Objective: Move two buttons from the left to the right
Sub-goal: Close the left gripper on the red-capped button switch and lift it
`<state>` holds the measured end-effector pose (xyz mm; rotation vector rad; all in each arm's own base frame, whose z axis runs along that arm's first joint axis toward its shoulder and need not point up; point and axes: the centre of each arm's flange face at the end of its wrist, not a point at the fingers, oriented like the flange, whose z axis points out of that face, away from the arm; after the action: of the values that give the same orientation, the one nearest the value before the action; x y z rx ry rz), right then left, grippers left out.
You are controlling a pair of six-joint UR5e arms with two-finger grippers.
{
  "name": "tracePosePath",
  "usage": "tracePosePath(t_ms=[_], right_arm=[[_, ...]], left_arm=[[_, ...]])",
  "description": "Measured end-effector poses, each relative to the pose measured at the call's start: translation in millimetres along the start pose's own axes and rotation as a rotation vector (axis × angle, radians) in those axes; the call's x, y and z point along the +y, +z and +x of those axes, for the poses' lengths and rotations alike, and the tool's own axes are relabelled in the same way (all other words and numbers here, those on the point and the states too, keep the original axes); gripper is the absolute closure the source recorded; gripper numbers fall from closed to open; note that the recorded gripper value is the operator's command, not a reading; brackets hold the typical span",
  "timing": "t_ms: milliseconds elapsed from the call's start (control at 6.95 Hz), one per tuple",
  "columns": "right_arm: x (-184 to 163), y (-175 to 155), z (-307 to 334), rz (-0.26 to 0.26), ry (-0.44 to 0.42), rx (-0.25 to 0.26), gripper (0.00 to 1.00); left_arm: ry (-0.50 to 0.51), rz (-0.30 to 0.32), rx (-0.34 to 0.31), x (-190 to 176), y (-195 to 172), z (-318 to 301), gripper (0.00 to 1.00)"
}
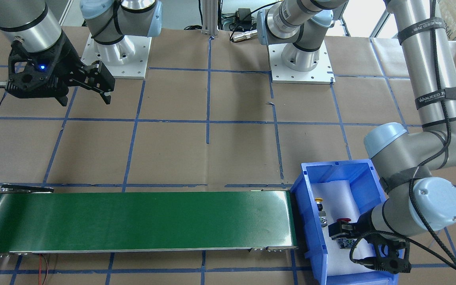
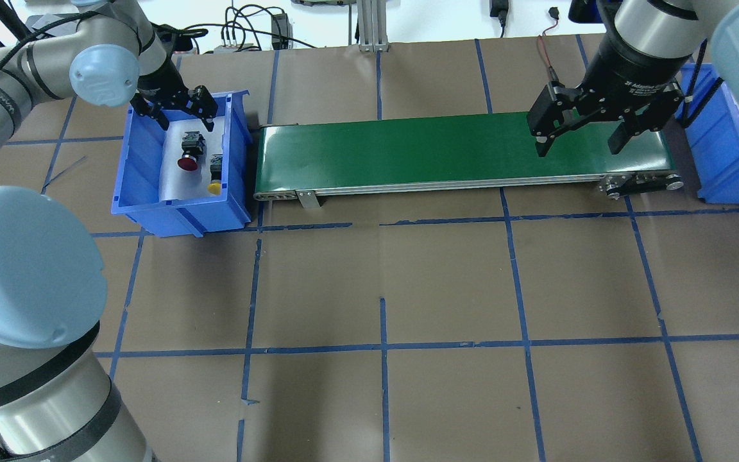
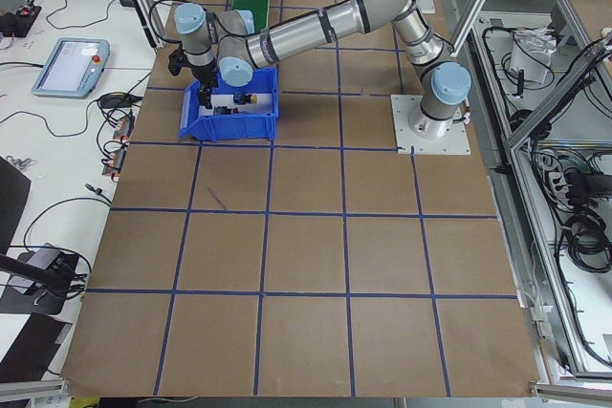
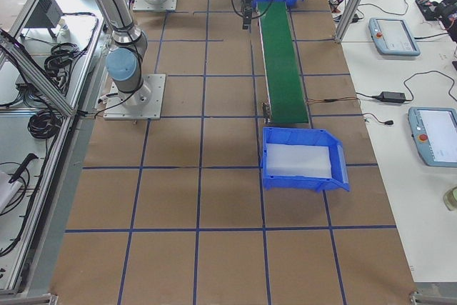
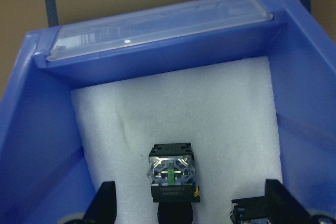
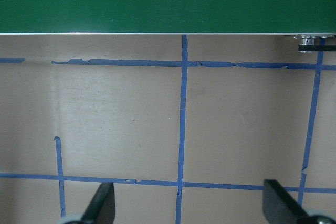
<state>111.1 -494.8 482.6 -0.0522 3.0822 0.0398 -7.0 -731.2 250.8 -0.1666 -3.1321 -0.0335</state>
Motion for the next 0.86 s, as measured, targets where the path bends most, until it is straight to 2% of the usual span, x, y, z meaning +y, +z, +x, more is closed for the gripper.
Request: tracePosePath(t_ms=[863], right_arm=[[-2.3,3.5,0.4,-0.007,0.001,-0.001,0.0]], left_arm=[[0.034,-0.041,0.005,5.5,22.6,-1.3,0.02]])
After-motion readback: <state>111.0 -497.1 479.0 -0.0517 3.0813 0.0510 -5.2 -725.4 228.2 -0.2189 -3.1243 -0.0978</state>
